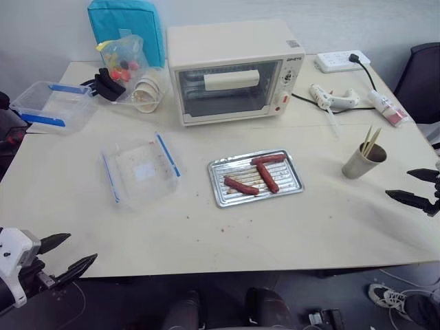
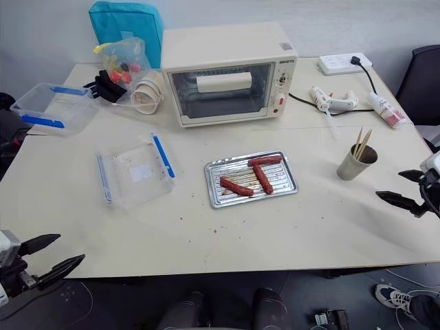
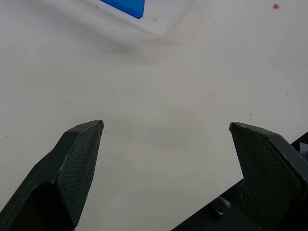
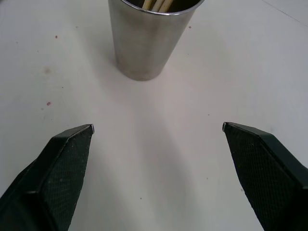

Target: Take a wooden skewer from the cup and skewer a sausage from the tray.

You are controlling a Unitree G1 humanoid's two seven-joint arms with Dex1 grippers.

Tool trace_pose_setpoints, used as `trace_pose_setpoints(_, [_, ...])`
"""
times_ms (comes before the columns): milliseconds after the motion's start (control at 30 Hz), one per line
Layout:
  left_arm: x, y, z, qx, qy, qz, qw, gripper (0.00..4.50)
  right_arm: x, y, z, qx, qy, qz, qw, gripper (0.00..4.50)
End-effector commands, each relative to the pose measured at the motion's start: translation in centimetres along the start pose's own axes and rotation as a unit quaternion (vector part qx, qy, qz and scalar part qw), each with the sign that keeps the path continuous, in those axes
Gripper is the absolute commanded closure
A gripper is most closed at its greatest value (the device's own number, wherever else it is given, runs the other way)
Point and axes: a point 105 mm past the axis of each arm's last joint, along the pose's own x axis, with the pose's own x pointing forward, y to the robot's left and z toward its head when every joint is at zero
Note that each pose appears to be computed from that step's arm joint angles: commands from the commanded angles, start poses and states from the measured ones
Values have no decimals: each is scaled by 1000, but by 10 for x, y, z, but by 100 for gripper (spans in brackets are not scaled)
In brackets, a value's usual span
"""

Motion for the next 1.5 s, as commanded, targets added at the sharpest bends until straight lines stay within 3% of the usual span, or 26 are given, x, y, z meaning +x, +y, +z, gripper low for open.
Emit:
trace_pose_setpoints(33, [-6,2,1,5,0,7,1000,4,-9,-7,7,-11,-7,-16,1000,0])
trace_pose_setpoints(600, [1,2,18,-15,-39,-4,999,4,-4,-6,15,-6,-14,-10,1000,0])
trace_pose_setpoints(733, [6,-16,54,-12,-71,-77,994,4,-7,-5,34,14,-54,-2,998,0])
trace_pose_setpoints(867, [5,-51,110,15,-101,-217,971,4,-8,-2,68,36,-118,9,992,0])
trace_pose_setpoints(1000, [5,-67,146,36,-120,-279,952,4,-5,0,83,45,-146,6,988,0])
trace_pose_setpoints(1133, [25,-81,182,80,-159,-314,933,4,5,-1,105,38,-167,-27,985,0])
trace_pose_setpoints(1300, [58,-93,206,95,-203,-333,916,4,27,10,109,22,-162,-45,986,0])
trace_pose_setpoints(1433, [80,-97,207,102,-206,-338,913,4,32,25,119,12,-174,-47,984,0])
trace_pose_setpoints(1500, [85,-97,207,106,-205,-338,912,0,31,32,121,11,-177,-44,983,57])
